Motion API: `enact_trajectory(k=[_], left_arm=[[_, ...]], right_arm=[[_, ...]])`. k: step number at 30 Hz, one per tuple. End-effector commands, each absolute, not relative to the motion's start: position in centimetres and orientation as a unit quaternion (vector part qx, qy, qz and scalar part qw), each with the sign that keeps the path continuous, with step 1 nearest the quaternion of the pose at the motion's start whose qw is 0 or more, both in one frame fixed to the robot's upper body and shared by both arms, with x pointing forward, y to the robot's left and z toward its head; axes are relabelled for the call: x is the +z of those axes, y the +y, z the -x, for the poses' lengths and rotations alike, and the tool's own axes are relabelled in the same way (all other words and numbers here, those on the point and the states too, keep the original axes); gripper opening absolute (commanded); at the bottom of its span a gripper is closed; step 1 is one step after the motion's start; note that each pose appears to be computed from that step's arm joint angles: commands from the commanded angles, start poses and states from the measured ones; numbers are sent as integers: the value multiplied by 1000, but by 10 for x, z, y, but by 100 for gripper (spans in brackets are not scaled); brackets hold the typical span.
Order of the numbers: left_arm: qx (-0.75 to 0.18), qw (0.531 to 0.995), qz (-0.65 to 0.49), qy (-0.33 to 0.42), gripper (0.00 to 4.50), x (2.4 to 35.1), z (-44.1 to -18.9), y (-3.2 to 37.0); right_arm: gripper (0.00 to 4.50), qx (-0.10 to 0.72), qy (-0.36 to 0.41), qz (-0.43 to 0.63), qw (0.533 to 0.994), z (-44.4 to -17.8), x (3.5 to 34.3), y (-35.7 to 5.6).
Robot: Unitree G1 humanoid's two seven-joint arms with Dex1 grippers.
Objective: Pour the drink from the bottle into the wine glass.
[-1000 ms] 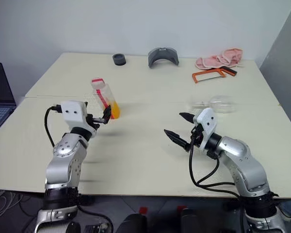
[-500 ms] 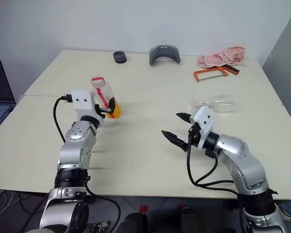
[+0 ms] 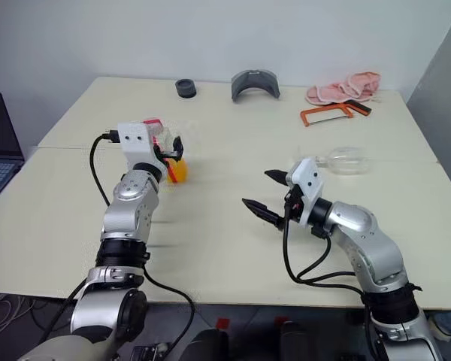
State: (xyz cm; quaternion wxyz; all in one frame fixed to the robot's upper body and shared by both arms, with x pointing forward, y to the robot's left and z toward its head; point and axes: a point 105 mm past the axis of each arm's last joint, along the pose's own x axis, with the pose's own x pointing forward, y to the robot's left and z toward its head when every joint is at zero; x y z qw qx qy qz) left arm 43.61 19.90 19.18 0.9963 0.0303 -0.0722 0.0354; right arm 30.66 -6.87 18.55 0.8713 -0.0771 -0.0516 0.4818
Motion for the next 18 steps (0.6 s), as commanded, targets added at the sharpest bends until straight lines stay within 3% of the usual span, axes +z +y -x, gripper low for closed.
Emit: enact_trajectory(k=[1, 18], left_arm=[[41, 994, -32, -97, 446, 208, -438, 197], [56, 993, -42, -91, 446, 213, -441, 197]], right_arm=[[450, 491, -78, 83, 864, -304, 197, -65], [450, 488, -78, 76, 866, -306, 200, -68]])
